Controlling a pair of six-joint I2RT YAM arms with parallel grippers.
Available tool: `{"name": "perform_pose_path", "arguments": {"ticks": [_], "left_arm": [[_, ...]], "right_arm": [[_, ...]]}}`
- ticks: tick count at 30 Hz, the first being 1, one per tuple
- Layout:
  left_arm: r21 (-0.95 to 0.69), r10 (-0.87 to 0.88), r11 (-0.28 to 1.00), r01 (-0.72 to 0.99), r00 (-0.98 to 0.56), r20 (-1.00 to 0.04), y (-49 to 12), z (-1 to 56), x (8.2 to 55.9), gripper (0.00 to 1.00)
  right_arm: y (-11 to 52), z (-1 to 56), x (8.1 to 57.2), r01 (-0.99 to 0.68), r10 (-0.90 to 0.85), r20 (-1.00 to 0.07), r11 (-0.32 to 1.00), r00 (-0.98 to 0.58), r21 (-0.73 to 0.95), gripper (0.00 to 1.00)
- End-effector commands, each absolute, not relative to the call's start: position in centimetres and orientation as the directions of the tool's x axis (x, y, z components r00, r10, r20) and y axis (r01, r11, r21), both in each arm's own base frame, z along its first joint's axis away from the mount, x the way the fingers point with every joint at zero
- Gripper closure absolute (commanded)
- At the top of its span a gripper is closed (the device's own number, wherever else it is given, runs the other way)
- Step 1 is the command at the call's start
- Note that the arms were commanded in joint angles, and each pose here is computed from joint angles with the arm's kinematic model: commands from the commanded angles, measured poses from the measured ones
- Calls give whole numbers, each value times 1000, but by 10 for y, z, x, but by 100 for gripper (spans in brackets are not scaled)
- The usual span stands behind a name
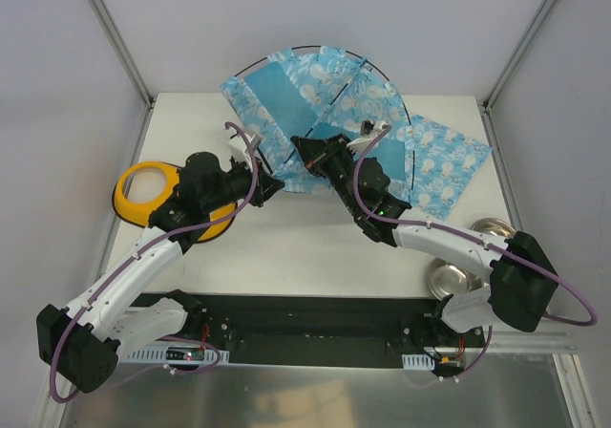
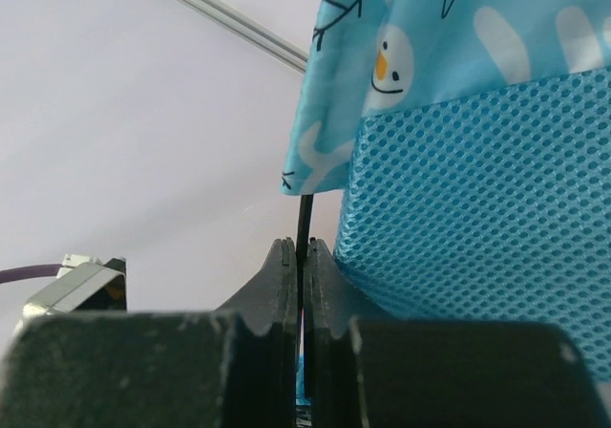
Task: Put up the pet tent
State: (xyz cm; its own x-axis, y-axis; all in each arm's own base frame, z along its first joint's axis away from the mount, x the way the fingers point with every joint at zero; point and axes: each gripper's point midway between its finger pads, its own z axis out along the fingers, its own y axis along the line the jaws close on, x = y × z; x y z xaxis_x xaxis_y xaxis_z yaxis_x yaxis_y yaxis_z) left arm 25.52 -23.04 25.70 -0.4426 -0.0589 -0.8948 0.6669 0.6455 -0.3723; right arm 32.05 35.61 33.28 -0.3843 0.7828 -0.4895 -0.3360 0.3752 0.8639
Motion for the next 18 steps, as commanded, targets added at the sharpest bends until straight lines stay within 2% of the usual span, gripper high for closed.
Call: {"name": "perform_pose_path", "arguments": {"ticks": [1,10,18], "left_arm": [[-356,-79,620,699,-397,-915,-232,278,249,100],[-361,-94,615,701,-390,-916,-234,285,252,100],[-373,-114,591,715,-385,-916,-240,295,255,100]], "right_arm": [[326,322,347,-297,771,-577,504,-270,811,100],[342,317,339,-335,730,-599,503,-328,796,100],[363,309,320,-400,656,-663,533,-361,745,100]]}}
